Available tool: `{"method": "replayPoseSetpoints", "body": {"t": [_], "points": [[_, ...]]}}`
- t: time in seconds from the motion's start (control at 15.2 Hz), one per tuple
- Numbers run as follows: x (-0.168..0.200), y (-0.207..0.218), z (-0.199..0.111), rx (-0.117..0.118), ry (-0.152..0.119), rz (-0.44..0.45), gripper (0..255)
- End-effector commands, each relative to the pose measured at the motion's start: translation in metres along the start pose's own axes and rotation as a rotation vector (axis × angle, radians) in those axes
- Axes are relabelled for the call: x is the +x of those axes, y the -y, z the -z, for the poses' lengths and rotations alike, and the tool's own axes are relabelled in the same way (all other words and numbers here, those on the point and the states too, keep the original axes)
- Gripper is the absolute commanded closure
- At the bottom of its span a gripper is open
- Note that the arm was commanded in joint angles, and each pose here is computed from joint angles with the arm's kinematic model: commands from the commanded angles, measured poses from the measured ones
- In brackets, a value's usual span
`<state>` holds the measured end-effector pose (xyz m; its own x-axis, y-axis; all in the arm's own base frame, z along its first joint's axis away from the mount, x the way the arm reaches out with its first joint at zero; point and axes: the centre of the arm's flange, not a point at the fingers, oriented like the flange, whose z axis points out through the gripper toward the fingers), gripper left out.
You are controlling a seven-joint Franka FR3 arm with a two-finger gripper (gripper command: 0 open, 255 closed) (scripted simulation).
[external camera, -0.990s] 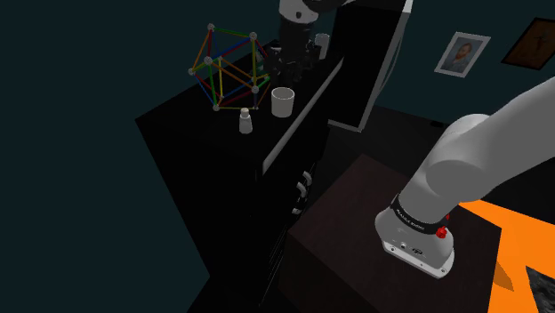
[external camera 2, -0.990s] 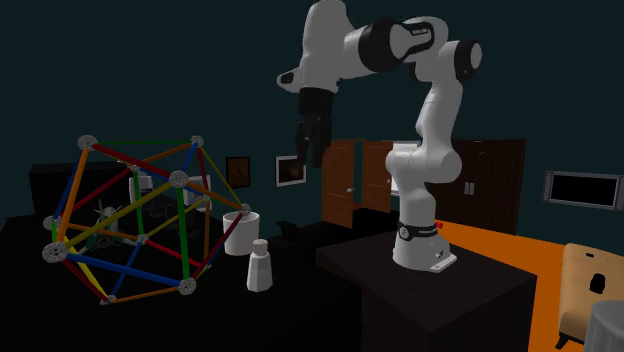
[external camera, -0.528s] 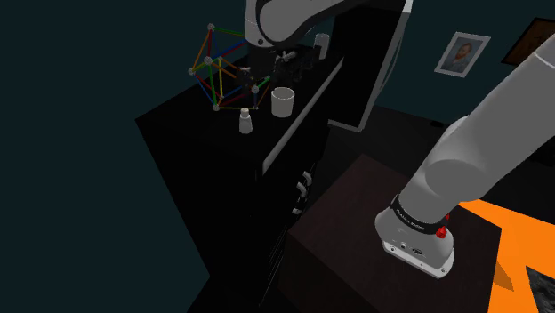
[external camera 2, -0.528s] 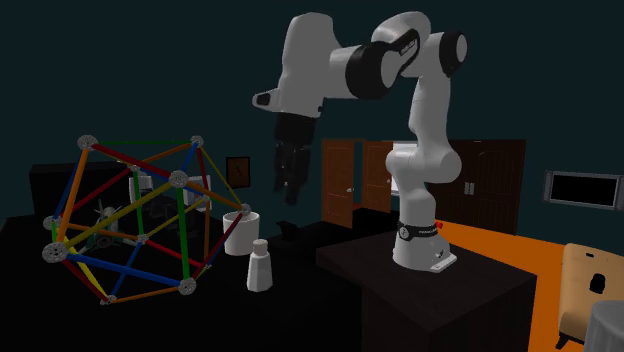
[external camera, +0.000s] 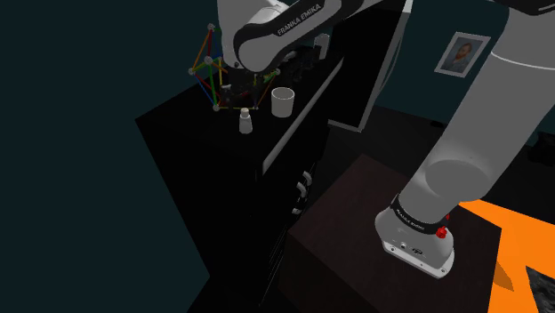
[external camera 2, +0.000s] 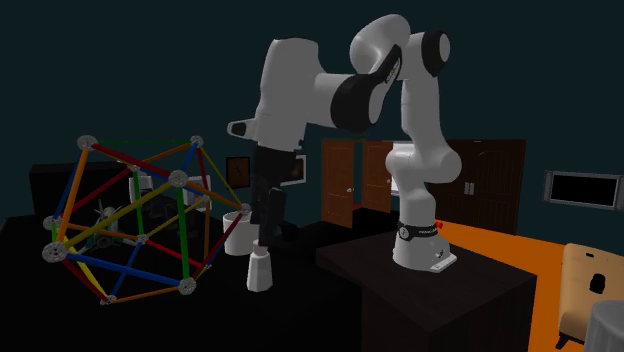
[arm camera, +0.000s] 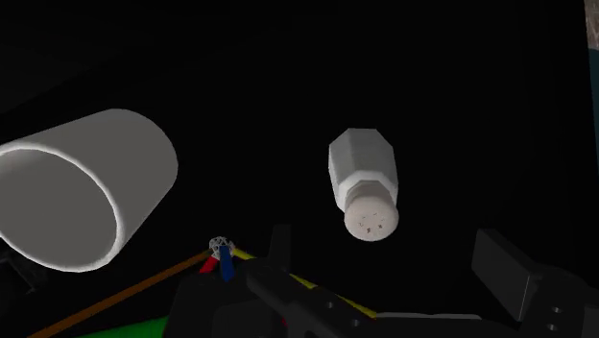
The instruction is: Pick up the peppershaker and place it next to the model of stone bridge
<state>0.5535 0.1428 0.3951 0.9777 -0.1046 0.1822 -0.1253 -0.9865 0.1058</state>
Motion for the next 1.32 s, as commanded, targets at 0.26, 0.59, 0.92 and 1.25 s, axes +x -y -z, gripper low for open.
{"method": "replayPoseSetpoints", "body": {"t": [0.26,0.59,0.92,1.25], "points": [[0.001,0.001,-0.037,-0.002,-0.001,0.0,0],[0.001,0.001,-0.037,-0.002,-0.001,0.0,0],[0.004,-0.001,-0.039,-0.001,-0.001,0.0,255],[-0.002,0.005,-0.037,-0.001,-0.001,0.0,255]]}}
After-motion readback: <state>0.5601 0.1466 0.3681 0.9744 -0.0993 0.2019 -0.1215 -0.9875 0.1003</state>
